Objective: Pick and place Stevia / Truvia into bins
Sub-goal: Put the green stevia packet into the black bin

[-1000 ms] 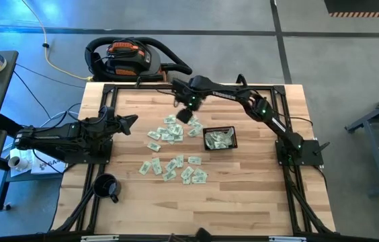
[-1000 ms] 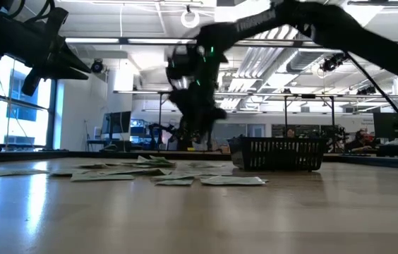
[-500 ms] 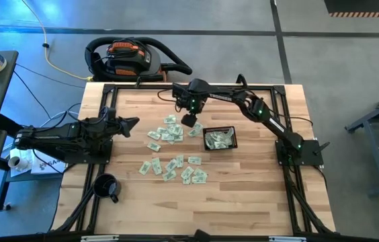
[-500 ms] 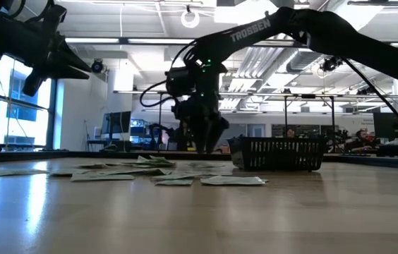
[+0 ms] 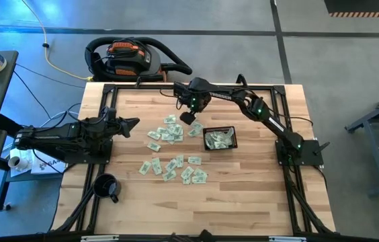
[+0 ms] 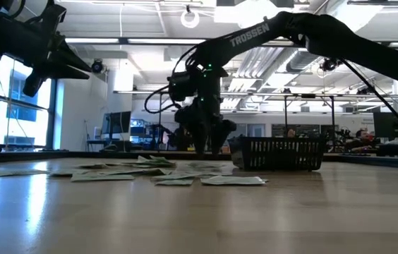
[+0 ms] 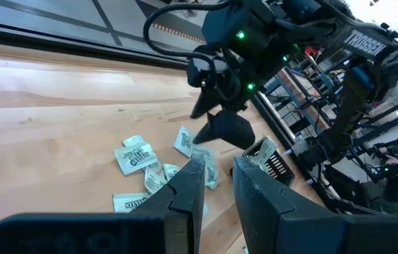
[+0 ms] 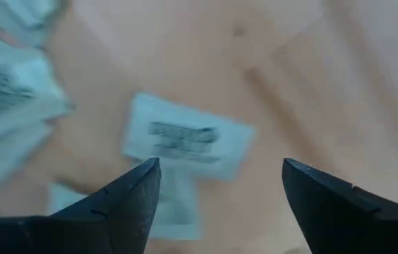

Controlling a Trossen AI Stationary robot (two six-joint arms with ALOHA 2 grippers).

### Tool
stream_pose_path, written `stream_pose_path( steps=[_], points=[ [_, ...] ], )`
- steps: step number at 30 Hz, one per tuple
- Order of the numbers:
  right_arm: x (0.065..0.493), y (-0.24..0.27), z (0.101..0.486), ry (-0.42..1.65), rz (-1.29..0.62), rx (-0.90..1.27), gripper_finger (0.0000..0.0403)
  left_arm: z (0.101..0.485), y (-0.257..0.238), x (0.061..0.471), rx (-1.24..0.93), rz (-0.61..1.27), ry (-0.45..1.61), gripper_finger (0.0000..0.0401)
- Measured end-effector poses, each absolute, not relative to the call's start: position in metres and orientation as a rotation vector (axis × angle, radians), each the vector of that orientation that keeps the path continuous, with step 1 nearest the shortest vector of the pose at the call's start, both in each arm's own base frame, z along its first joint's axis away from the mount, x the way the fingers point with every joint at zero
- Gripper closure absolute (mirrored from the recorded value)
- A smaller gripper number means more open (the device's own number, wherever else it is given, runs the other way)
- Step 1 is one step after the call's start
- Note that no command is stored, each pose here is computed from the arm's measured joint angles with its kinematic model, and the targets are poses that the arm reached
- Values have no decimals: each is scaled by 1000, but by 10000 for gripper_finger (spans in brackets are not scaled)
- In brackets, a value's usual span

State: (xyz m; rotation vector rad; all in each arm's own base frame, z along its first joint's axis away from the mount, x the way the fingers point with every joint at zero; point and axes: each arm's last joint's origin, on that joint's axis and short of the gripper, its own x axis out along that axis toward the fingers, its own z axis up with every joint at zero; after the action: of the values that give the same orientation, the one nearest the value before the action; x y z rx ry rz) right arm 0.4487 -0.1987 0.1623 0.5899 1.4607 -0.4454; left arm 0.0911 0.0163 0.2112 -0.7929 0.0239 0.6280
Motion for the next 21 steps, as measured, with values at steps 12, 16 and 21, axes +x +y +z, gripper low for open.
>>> stream_pose_path(
  steps=[12,16,21],
  points=[
    [475,-209,178,1063,-549,1184,117,212,16,91,-794,630,17,290],
    [471,-201,171,1147,-608,1153,131,212,16,91,-823,629,3,290],
    [454,-194,184,1312,-505,970,159,212,16,92,-829,612,11,290]
  ],
)
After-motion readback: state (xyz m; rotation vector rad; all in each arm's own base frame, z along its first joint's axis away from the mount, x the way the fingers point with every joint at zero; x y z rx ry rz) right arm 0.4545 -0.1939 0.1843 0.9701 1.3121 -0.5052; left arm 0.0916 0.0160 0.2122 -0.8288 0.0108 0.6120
